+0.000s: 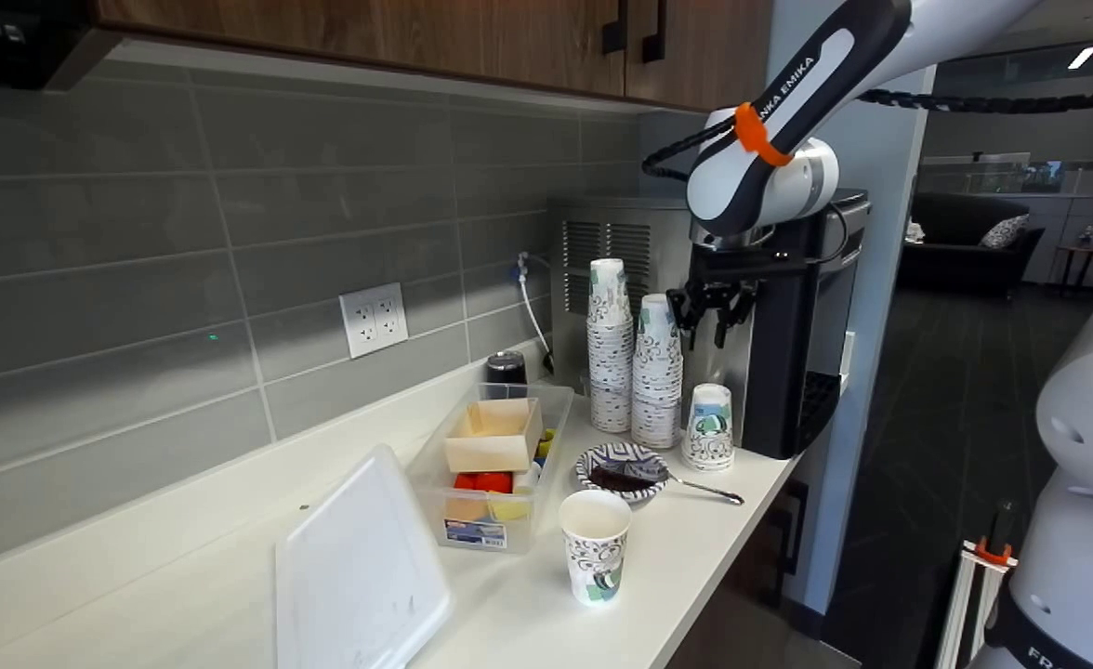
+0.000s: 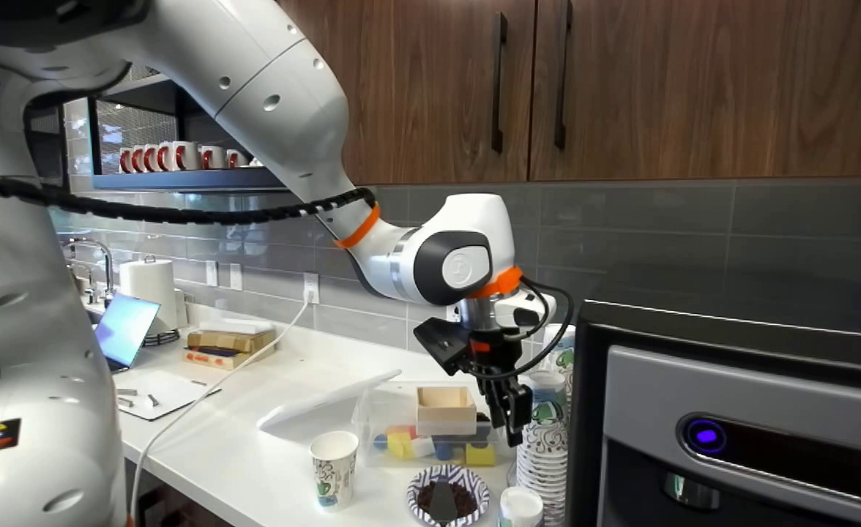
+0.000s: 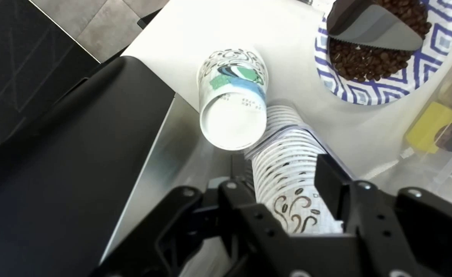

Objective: Take two cups off of the biggest stack and put them on the small stack on the right

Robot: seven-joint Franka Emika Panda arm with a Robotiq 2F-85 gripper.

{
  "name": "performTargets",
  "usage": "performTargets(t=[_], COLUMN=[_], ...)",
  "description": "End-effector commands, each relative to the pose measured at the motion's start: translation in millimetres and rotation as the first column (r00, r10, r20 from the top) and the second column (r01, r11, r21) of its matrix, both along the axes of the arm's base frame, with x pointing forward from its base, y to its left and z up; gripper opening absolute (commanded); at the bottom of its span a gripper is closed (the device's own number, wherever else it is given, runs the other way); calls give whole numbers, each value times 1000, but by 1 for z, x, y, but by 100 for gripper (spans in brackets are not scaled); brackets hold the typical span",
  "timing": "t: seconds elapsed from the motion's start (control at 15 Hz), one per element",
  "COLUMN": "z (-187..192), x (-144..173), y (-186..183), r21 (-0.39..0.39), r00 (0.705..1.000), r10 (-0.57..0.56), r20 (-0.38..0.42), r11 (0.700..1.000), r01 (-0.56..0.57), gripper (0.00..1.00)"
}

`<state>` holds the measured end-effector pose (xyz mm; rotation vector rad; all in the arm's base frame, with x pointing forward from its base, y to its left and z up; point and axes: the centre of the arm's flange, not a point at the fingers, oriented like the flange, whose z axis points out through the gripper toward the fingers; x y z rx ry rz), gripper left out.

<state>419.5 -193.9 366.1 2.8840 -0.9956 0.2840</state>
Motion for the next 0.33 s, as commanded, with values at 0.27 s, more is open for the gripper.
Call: performTargets(t=[0.27], z=[19], x=[-4], y=[9], r21=[3], r00=[999], r10=[-11], r20=[45], r11=[1000], r01=[10], gripper=[100])
